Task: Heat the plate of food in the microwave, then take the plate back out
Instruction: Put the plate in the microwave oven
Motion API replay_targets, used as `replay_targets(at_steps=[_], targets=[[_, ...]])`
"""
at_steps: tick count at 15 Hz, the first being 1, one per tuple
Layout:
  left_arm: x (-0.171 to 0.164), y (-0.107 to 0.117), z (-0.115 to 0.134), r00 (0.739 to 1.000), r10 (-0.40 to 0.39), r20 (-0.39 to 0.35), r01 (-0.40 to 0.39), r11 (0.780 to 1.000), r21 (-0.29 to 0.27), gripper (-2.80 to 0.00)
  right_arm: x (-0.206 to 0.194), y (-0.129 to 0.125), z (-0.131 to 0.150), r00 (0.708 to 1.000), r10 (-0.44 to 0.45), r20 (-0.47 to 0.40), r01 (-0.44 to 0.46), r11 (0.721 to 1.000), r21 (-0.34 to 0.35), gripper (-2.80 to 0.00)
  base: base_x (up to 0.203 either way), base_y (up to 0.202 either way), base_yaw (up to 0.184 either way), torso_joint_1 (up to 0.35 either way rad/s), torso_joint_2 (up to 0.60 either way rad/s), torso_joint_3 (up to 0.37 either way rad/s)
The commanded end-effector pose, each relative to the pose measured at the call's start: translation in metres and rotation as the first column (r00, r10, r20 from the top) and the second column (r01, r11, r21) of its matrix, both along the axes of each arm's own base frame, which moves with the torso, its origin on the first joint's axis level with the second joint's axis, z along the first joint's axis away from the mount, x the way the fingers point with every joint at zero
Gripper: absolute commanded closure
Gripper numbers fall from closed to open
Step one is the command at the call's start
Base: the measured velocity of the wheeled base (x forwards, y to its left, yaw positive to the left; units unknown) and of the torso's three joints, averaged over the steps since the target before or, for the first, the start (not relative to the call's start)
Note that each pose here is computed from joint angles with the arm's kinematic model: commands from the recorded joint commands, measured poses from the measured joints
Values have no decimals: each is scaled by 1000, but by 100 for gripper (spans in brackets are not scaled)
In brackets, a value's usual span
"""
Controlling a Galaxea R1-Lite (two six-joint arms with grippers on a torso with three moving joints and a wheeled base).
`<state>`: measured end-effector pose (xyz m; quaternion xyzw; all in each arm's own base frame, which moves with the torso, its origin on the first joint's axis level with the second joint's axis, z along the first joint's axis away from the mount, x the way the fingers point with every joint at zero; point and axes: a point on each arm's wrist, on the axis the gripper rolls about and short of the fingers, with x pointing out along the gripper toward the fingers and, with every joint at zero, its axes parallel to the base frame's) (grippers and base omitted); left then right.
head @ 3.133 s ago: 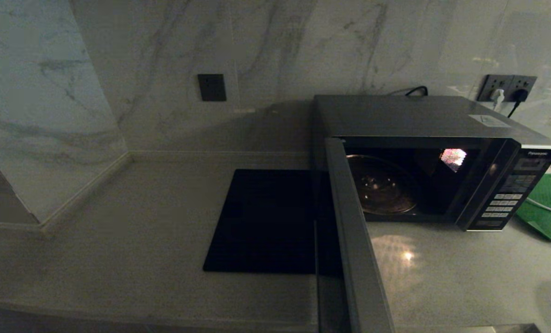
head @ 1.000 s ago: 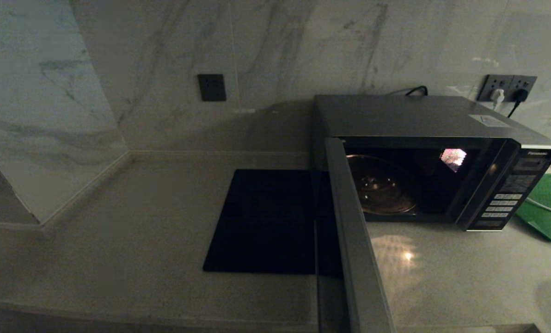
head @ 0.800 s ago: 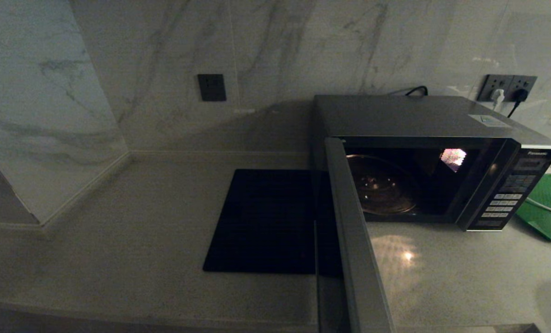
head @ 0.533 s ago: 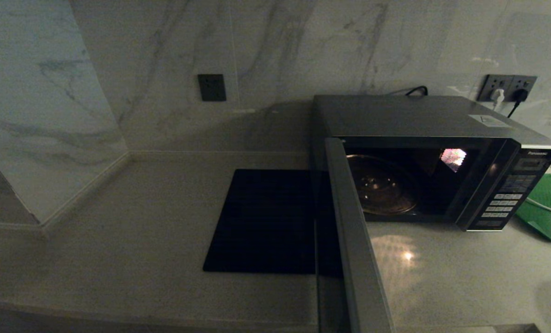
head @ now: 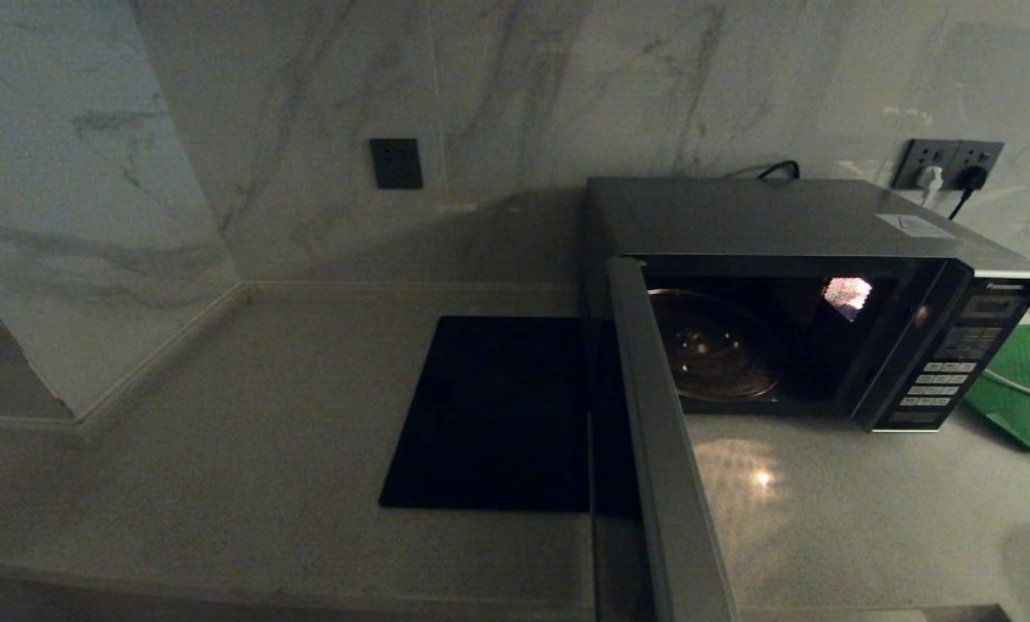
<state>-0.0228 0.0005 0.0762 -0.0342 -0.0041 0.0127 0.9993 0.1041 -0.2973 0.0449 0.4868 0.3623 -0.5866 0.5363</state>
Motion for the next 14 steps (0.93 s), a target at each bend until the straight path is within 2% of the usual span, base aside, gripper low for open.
replay_targets(at_steps=[1,14], targets=[[0,0,0,1000,-1,0,1,1000,-1,0,0,0,1,1000,-4,1,4,1000,-1,-280,0,0,0,0,0,0],[0,0,0,1000,-1,0,1,1000,-1,0,0,-1,1,1000,-2,1,2,1000,-3,-280,0,0,0,0,0,0]])
